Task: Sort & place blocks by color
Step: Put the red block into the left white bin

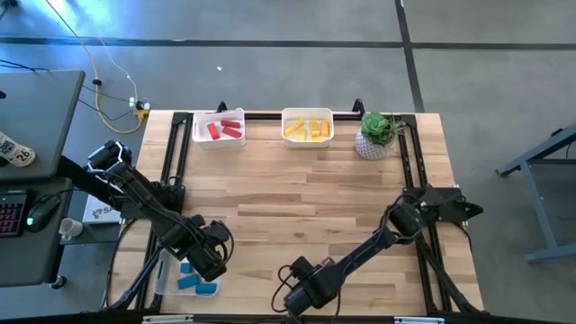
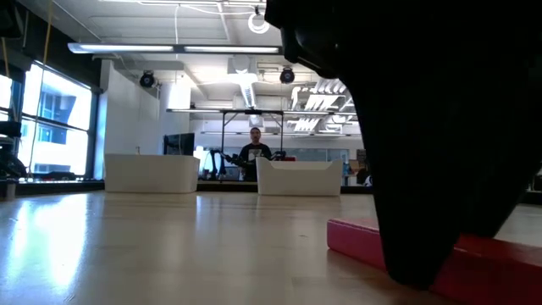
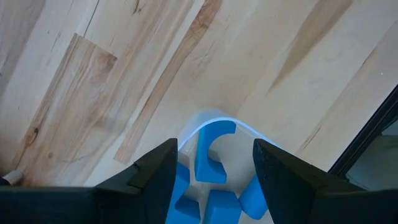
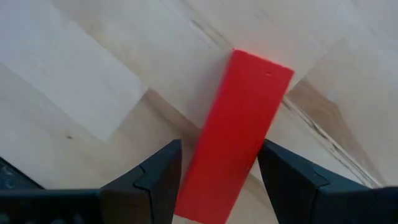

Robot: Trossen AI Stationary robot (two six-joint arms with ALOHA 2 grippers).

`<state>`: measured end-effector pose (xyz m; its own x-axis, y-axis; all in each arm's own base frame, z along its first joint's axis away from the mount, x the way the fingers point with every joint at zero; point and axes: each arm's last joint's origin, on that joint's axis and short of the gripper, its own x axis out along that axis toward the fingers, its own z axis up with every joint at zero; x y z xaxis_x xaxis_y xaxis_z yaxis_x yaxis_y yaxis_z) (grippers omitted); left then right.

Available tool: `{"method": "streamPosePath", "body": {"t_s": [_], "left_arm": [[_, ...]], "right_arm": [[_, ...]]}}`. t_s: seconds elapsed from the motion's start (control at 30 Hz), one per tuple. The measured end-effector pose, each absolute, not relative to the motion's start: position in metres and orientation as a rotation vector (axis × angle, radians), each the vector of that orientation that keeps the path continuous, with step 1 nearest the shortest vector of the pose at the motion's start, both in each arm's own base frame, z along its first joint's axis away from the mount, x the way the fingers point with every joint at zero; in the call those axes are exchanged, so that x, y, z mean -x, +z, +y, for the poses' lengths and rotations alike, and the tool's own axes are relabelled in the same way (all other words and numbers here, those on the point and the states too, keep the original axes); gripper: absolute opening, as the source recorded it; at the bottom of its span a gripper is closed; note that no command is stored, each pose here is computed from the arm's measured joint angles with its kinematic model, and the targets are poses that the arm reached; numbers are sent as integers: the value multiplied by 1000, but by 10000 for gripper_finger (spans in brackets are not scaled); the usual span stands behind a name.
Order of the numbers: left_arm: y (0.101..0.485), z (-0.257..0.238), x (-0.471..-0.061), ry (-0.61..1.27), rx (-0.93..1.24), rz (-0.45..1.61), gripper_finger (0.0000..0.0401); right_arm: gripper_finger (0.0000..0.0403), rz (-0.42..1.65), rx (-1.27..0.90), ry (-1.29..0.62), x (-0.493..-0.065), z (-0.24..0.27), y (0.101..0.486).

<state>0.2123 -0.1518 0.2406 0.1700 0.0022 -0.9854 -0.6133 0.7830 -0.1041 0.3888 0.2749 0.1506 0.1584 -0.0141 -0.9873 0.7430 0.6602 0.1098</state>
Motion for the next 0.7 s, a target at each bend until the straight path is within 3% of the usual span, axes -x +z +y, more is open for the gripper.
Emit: {"method": "streamPosePath", "body": {"t_s": [0.37, 0.7], "left_arm": [[241, -152, -212, 472, 552, 1337, 197], [241, -152, -213, 475, 550, 1328, 197]], "right_arm": [[189, 1327, -658, -609, -383, 281, 147], [107, 1355, -597, -593, -382, 281, 144]]}}
